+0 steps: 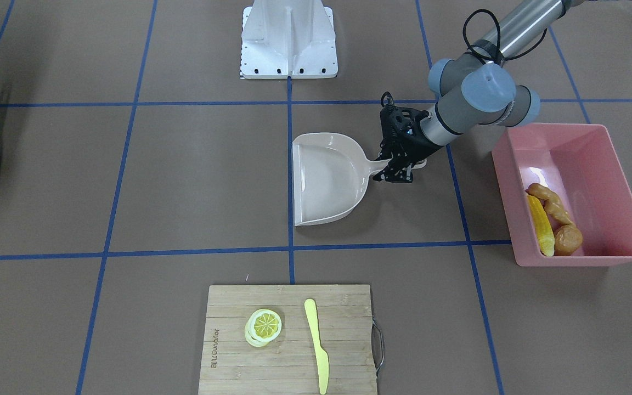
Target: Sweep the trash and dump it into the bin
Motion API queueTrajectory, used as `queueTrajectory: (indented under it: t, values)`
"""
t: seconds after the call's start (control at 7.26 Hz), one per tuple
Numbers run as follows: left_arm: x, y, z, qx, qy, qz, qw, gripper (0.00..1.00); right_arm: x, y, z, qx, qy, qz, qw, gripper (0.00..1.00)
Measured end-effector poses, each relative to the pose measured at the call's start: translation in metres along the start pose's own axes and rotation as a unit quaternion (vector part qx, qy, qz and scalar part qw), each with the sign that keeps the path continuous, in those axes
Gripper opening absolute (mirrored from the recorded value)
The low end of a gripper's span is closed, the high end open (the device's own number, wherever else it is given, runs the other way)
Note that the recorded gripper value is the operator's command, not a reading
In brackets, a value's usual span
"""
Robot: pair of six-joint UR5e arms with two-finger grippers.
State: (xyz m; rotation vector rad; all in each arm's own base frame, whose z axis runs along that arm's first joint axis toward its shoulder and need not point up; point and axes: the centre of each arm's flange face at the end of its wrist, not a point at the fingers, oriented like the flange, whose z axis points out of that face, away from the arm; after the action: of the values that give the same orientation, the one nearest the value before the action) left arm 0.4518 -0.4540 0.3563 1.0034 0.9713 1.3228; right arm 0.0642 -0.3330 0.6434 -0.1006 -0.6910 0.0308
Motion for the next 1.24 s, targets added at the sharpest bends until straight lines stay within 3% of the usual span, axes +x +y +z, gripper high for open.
queueTrajectory:
  t: [0.41, 0.55, 1.24]
  values:
    - [0.0002, 0.0017, 0.0007, -0.001, 0.000, -0.001, 1.0000, 0.33, -0.0015, -0.0023, -0.0017, 0.003, 0.000, -0.002, 1.0000, 1.00]
    - [0.0004, 0.0027, 0.0012, -0.002, 0.000, -0.002, 1.0000, 0.98, -0.0020, -0.0033, -0.0023, 0.003, 0.000, -0.003, 1.0000, 1.00]
    - [0.0053, 0.0069, -0.0017, -0.003, 0.003, -0.002, 1.0000, 0.98, -0.0025, -0.0048, -0.0027, 0.005, -0.001, -0.004, 1.0000, 1.00]
